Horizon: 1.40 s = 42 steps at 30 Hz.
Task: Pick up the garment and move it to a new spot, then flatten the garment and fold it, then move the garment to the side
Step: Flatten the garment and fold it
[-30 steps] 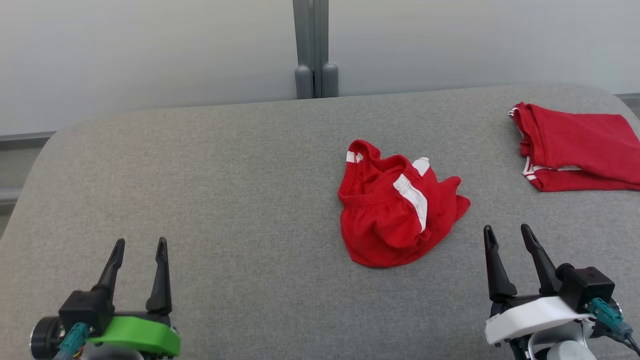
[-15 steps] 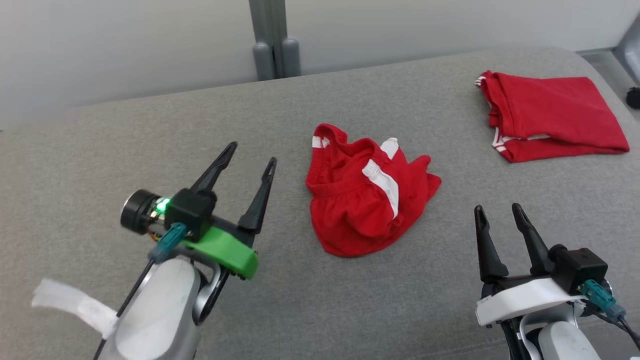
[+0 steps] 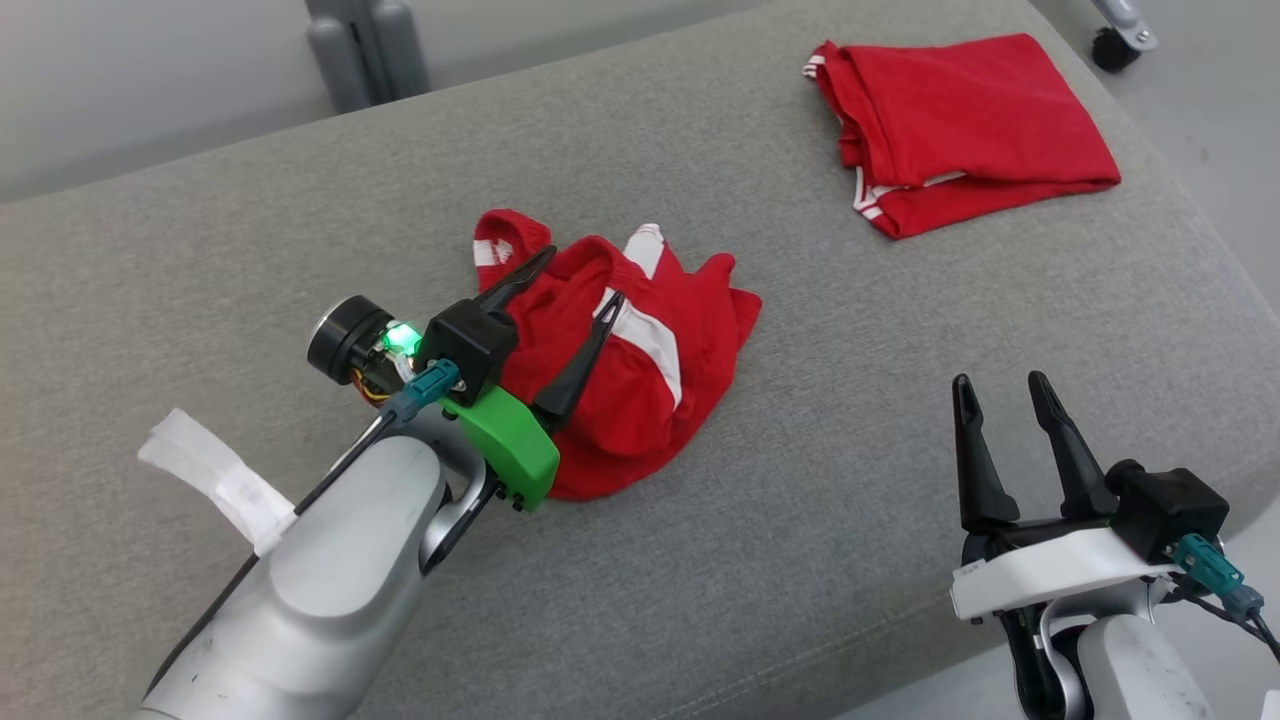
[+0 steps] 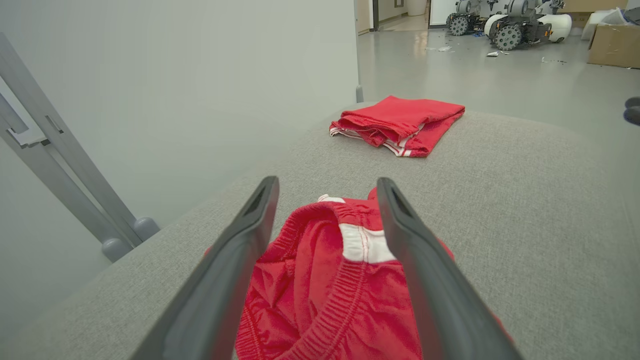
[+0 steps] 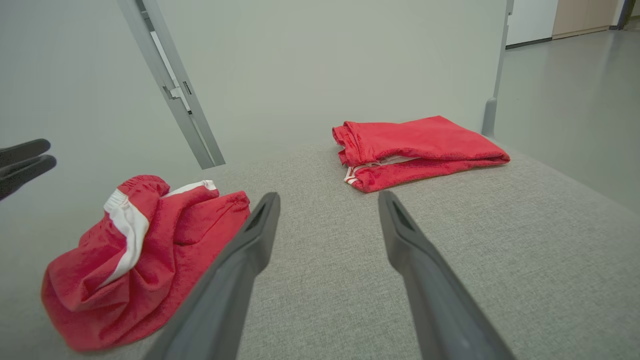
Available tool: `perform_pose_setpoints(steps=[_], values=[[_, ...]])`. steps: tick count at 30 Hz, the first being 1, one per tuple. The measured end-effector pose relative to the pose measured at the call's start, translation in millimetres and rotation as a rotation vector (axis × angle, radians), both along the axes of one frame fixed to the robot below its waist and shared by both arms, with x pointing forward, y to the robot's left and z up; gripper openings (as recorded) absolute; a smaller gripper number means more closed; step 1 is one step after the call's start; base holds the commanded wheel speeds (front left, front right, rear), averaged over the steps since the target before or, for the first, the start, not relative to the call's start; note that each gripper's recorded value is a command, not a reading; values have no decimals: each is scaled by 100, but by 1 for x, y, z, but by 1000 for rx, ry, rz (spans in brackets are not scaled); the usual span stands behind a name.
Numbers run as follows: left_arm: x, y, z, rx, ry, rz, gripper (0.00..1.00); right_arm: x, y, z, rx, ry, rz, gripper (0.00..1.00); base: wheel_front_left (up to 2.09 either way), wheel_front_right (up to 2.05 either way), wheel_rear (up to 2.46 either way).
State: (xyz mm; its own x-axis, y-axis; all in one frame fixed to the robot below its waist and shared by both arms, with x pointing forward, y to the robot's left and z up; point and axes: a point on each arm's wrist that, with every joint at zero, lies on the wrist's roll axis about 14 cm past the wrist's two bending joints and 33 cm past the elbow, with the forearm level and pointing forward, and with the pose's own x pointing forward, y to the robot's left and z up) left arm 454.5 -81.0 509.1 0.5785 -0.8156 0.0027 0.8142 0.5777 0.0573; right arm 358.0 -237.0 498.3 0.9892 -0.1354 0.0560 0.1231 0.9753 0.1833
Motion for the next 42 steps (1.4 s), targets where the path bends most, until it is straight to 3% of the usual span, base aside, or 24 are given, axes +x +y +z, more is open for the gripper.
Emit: perform_pose_setpoints(steps=[12, 13, 15, 22, 26, 33, 42], values=[[-5, -27, -65, 106, 152, -98, 100, -12, -25, -7, 0, 34, -87, 100, 0, 0, 0], [-6, -28, -68, 110, 163, -100, 77, -13, -26, -7, -1, 32, -89, 100, 0, 0, 0], [-8, -29, -70, 110, 181, -102, 0, -13, -26, -6, -2, 29, -90, 100, 0, 0, 0], [-1, -30, -51, 71, 161, -86, 0, -14, -27, -5, 2, 25, -92, 100, 0, 0, 0], [10, -14, -20, -23, 126, -17, 0, -13, -19, -7, 11, 27, -69, 100, 0, 0, 0], [-6, 56, -22, -79, 147, 174, 0, -6, 6, -11, 24, 30, 10, 100, 0, 0, 0], [-57, 145, -51, -99, 245, 447, 0, 12, 51, -4, 42, -3, 154, 100, 0, 0, 0]])
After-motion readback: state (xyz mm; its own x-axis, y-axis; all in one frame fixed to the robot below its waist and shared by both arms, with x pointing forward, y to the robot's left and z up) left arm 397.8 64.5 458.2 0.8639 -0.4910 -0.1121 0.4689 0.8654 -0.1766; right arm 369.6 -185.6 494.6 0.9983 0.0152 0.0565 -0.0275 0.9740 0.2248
